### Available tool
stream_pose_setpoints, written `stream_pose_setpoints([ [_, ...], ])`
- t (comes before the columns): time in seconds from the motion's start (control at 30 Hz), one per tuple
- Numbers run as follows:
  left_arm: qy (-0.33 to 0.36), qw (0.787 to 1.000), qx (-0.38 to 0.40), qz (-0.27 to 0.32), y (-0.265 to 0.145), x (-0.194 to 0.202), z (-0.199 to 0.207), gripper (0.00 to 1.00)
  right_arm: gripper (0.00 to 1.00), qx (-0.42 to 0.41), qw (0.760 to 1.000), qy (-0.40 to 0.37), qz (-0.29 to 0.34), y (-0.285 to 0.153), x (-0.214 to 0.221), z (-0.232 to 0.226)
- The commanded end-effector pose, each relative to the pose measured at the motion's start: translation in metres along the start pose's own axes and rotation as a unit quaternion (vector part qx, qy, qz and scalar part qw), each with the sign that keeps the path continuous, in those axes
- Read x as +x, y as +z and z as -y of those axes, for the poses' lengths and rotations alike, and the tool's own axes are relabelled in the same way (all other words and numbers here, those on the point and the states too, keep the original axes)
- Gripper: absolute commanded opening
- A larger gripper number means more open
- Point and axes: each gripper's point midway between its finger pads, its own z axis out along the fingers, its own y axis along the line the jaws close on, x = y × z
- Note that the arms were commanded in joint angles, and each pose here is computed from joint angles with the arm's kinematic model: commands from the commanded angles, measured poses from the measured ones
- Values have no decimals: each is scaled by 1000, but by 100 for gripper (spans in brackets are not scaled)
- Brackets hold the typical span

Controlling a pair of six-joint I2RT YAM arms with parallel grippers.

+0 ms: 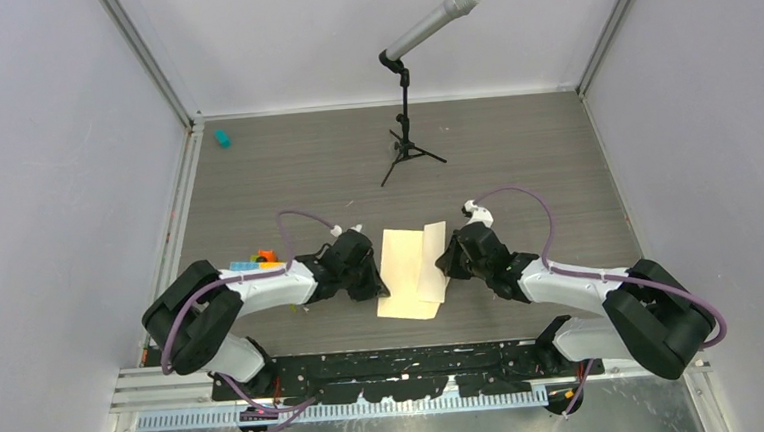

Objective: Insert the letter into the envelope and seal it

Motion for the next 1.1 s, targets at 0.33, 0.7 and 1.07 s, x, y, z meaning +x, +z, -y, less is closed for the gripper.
stream_pose_setpoints([
  [0.33, -91, 994, -20, 55, 13, 12, -9, 0, 1, -28, 999, 35, -6, -7, 0, -21],
  [0.7, -156, 981, -59, 95, 14, 18, -37, 0, 1, 4, 997, 54, -49, -14, 13, -13],
  [1.07, -155, 981, -53, 102, 15, 18, -31, 0, 1, -9, 993, 70, -95, -15, 16, -13],
])
